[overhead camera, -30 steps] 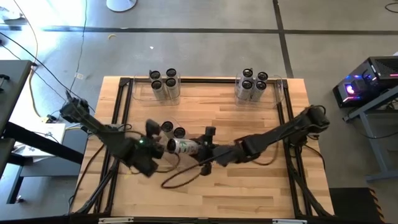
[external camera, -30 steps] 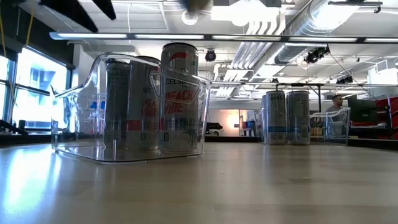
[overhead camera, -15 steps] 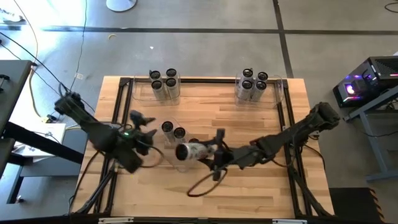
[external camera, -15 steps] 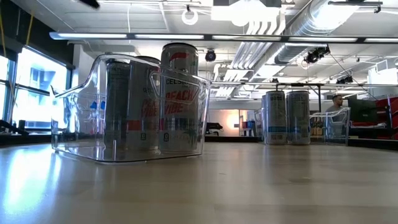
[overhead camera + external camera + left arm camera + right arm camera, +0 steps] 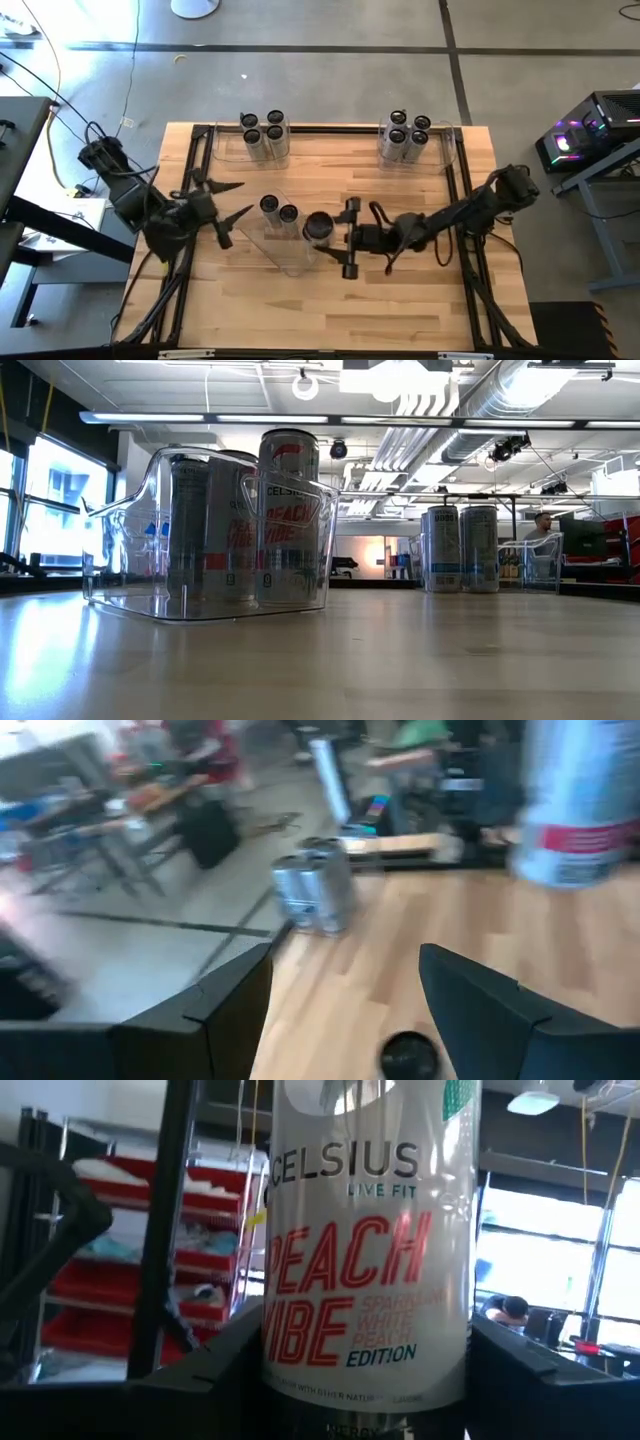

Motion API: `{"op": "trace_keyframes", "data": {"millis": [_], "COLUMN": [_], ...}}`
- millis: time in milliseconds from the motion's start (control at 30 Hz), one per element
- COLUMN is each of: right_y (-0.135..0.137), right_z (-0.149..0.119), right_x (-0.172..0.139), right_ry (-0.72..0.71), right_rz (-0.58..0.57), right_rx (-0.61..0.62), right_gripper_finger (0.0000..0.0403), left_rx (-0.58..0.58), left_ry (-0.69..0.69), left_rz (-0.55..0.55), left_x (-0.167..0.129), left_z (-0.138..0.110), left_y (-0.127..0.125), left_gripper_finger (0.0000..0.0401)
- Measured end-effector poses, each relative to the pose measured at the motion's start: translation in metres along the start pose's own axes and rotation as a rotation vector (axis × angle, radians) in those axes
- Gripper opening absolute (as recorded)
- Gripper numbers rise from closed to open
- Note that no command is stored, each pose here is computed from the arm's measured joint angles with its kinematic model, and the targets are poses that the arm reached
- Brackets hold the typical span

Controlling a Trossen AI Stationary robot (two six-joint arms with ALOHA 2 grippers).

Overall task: Sort soda cans
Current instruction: Adjust all the white-pink soda cans into the center transparent bin

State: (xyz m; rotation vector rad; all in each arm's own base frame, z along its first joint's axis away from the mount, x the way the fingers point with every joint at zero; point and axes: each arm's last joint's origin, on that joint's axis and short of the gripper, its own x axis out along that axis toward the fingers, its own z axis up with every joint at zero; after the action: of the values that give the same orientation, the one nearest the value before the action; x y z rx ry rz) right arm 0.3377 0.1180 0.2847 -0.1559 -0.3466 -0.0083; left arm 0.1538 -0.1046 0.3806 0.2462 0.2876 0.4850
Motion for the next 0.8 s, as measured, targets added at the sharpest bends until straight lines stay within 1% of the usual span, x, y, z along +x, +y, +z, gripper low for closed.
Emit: {"op": "trace_keyframes", "data": {"millis": [67,133,200,267,367,433,533,633,800], "right_y": [0.000,0.002,0.004,0.003,0.006,0.007,0.007,0.008,0.008], "right_z": [-0.004,-0.009,-0.006,-0.002,-0.002,-0.003,-0.001,0.001,0.001], "right_x": [0.008,0.012,0.015,0.016,0.015,0.015,0.017,0.016,0.016], "right_ry": [0.020,0.049,0.042,0.018,0.022,0.033,0.022,0.011,0.013], "right_rz": [0.003,0.012,0.016,0.011,0.021,0.026,0.024,0.031,0.040], "right_rx": [-0.011,-0.034,-0.040,-0.032,-0.025,-0.048,-0.075,-0.100,-0.102], "right_gripper_finger": [0.0235,0.0235,0.0235,0.0235,0.0235,0.0235,0.0235,0.0235,0.0235], "left_rx": [0.028,0.081,0.137,0.169,0.201,0.203,0.172,0.129,0.073], "left_ry": [0.006,-0.007,-0.035,-0.083,-0.153,-0.190,-0.259,-0.310,-0.344], "left_rz": [-0.089,-0.194,-0.299,-0.372,-0.395,-0.405,-0.469,-0.507,-0.483], "left_x": [0.006,0.014,0.020,0.026,0.038,0.048,0.061,0.070,0.083], "left_z": [0.006,0.012,0.016,0.022,0.029,0.033,0.038,0.042,0.045], "left_y": [-0.003,-0.008,-0.017,-0.025,-0.039,-0.047,-0.057,-0.063,-0.069], "left_gripper_finger": [0.0243,0.0246,0.0251,0.0257,0.0263,0.0264,0.0264,0.0265,0.0265]}}
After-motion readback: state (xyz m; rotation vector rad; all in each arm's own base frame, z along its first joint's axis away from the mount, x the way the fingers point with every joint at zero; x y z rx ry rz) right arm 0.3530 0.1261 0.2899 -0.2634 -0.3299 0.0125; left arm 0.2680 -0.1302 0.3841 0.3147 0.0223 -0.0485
